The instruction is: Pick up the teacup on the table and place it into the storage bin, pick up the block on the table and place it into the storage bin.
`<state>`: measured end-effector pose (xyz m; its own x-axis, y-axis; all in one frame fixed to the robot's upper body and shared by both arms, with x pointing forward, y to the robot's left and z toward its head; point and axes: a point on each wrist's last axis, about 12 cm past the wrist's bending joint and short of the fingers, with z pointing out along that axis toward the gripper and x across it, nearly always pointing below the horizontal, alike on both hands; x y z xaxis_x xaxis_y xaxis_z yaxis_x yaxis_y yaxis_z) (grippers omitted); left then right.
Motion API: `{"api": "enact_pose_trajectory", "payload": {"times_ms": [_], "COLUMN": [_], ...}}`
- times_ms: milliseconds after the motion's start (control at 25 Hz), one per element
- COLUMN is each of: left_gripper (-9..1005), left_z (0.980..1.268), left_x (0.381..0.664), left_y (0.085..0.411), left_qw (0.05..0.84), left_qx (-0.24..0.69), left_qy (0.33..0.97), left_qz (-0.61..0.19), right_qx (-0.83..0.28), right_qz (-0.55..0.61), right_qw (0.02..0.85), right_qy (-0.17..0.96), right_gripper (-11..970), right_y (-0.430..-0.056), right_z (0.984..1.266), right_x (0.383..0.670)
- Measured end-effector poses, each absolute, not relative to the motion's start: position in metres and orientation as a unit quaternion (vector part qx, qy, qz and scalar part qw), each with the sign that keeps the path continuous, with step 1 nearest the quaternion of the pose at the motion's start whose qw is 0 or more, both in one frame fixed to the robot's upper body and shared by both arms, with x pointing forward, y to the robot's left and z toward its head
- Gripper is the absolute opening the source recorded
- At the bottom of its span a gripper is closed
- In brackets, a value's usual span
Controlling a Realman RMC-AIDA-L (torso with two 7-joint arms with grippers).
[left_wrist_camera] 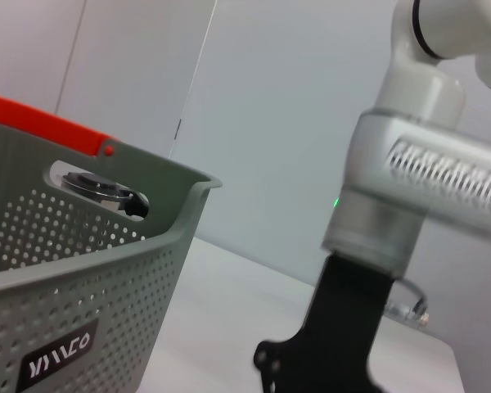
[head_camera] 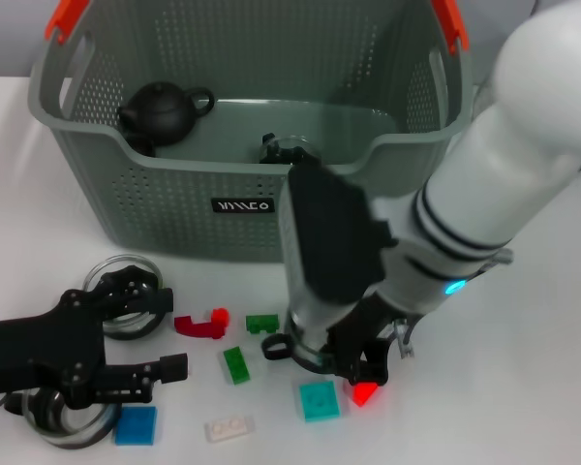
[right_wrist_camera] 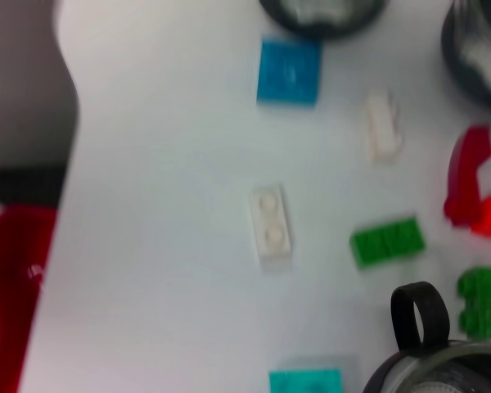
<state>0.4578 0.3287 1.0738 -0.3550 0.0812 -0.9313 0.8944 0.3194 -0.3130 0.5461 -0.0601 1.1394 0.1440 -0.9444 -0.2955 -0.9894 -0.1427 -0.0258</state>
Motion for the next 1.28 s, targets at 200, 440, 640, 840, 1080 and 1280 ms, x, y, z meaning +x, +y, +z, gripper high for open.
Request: {"api": "enact_pose_trajectory", "payload": {"times_ms": [200,440,640,840,1080,1280], "left_gripper": [873,872,872,872,873,873], "left_z": [1.073,1.073,1.074,1.076,1.08,1.081], "left_x": [0.457,0.457,0.459,0.463,0.469,0.471], "left_y": [0.329,0.329,0.329,0.326,0.323,0.323], "left_qw": [0.441,0.442,0.443,0.444,0.438,0.434], "left_qx": [0.357,0.356,0.357,0.36,0.358,0.352], "left_qy": [0.682,0.683,0.681,0.679,0.68,0.683], "left_qz": [-0.461,-0.461,-0.46,-0.461,-0.467,-0.471], "right_qx": [-0.721,-0.662,-0.605,-0.482,-0.391,-0.401], "right_qz": [0.218,0.353,0.435,0.47,0.467,0.411], "right_qw": [0.146,0.229,0.323,0.499,0.568,0.516], "right_qy": [0.641,0.62,0.584,0.545,0.554,0.636], "right_gripper": [58,58,58,57,57,58], "right_y": [-0.085,-0.164,-0.222,-0.257,-0.242,-0.195], "right_z": [1.183,1.23,1.245,1.258,1.28,1.312], "right_x": [0.549,0.551,0.544,0.549,0.578,0.617]}}
